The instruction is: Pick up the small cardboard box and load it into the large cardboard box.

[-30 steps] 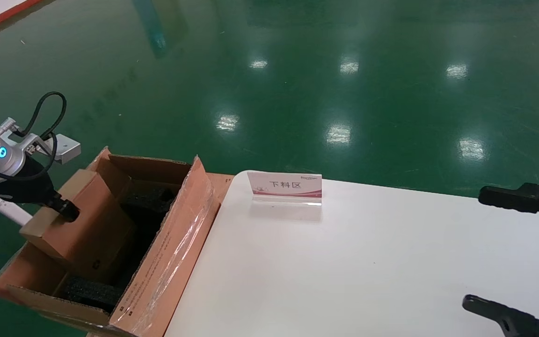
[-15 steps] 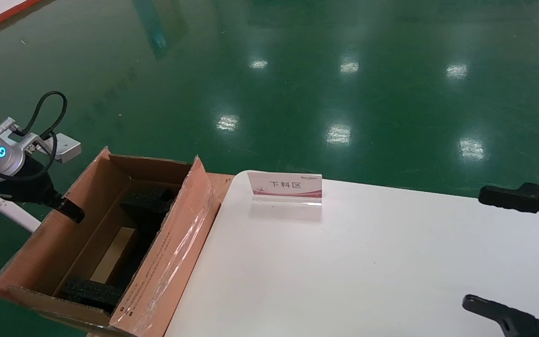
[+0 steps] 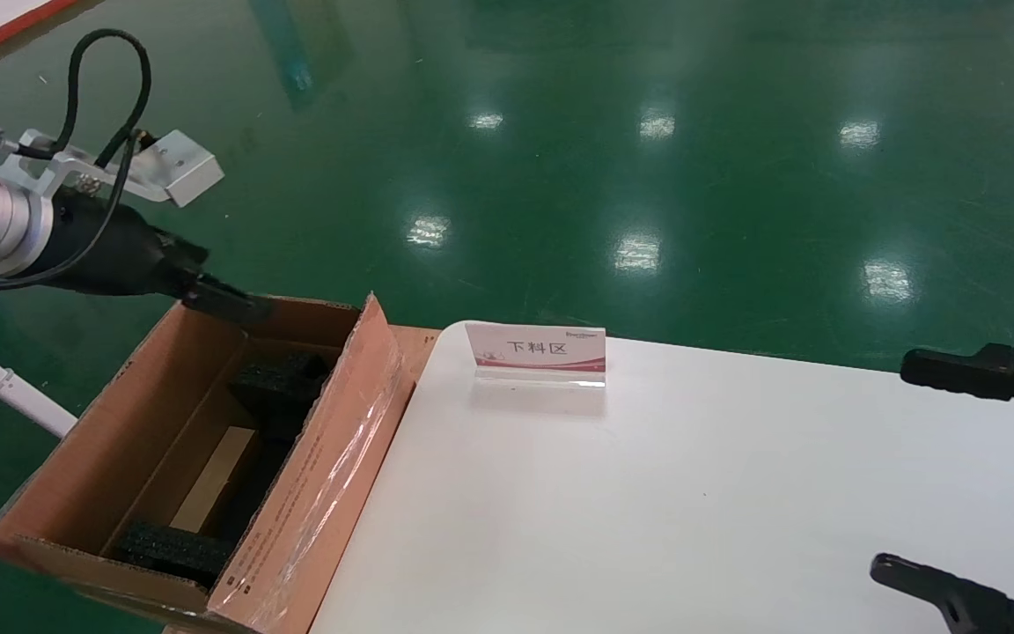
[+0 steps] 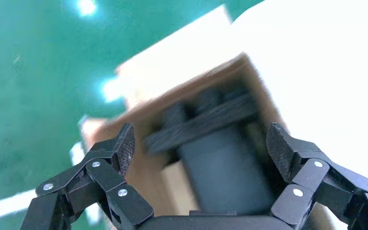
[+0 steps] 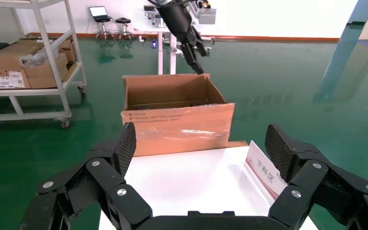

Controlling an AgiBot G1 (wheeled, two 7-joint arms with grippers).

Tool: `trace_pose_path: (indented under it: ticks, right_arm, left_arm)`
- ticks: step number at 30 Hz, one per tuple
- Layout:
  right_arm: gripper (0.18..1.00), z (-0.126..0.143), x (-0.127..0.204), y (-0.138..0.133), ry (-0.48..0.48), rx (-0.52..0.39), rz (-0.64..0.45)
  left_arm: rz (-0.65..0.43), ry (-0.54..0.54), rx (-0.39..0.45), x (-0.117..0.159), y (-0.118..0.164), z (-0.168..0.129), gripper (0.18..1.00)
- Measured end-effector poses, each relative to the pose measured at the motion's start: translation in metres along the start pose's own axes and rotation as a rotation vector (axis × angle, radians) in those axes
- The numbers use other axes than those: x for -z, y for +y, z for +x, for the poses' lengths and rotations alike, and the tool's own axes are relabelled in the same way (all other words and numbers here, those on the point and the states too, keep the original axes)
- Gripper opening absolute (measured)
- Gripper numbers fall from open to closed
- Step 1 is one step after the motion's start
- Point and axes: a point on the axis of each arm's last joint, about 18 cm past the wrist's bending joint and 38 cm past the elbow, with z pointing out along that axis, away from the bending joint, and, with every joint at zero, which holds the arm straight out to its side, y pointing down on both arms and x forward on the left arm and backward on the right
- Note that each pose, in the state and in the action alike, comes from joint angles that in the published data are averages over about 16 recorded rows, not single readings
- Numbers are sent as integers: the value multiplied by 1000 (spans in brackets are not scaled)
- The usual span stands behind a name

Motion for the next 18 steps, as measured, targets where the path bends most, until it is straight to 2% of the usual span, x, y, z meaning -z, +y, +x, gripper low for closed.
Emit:
trace_pose_path:
  ticks: [8,18]
  right_arm:
    - [1001,0,0,0,0,0,0]
    - [1001,0,0,0,0,0,0]
  left_arm:
    - [128,102,-36,16,-16,21,999]
    - [184,194,-96,17,-28,42,1001]
